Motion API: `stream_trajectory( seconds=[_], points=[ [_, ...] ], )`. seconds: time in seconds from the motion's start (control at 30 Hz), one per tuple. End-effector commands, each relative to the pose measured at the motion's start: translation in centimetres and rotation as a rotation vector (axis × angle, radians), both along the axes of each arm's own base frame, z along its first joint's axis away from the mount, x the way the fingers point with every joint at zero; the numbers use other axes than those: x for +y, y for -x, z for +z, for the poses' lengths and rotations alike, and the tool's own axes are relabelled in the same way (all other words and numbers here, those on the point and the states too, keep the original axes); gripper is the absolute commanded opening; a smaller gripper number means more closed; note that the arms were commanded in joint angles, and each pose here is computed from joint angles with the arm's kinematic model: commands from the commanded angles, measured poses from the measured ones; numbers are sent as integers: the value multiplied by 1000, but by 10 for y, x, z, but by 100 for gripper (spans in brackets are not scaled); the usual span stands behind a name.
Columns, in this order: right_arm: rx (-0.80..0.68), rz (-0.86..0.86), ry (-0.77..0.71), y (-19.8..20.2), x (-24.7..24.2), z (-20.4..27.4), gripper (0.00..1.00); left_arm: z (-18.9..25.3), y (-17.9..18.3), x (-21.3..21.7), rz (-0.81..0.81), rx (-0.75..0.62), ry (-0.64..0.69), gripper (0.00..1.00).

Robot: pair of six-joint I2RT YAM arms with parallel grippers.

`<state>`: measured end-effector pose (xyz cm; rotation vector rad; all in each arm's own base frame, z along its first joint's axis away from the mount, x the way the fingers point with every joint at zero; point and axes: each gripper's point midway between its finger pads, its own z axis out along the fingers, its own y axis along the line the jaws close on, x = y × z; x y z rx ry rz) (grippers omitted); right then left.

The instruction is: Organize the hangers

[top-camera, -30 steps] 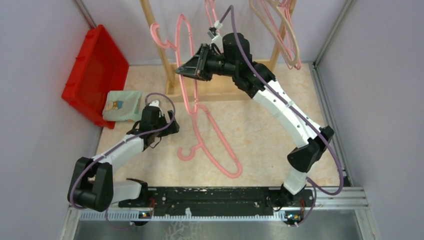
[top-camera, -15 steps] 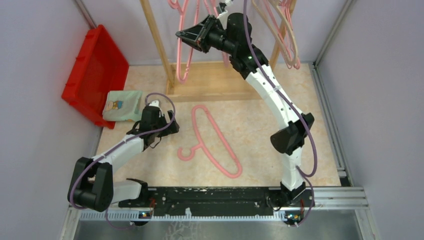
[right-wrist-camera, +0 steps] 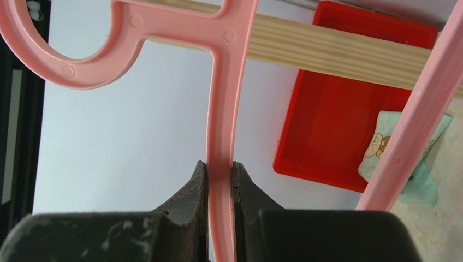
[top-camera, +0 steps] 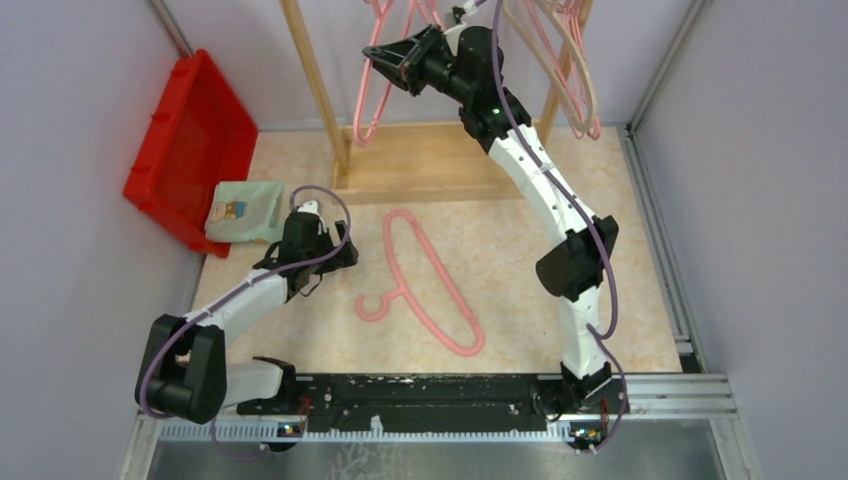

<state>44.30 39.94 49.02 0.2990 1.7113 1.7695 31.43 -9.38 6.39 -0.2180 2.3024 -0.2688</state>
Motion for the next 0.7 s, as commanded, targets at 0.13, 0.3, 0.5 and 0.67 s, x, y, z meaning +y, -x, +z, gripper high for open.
stream_trajectory(
  seconds=[0.13,0.3,0.5,0.67],
  points=[
    [-28,-22,-118,-1,-13,39,0,3,-2,2,5,-13,-7,99],
    [57,16,-157,0,-9,29,0,2,-2,3,9,-11,-11,99],
    [74,-10,-171,0,-17,31,0,4,-3,6,17,-16,-22,100],
    [95,-15,-190,-3,-21,28,0,4,-3,6,16,-17,-22,100]
  ],
)
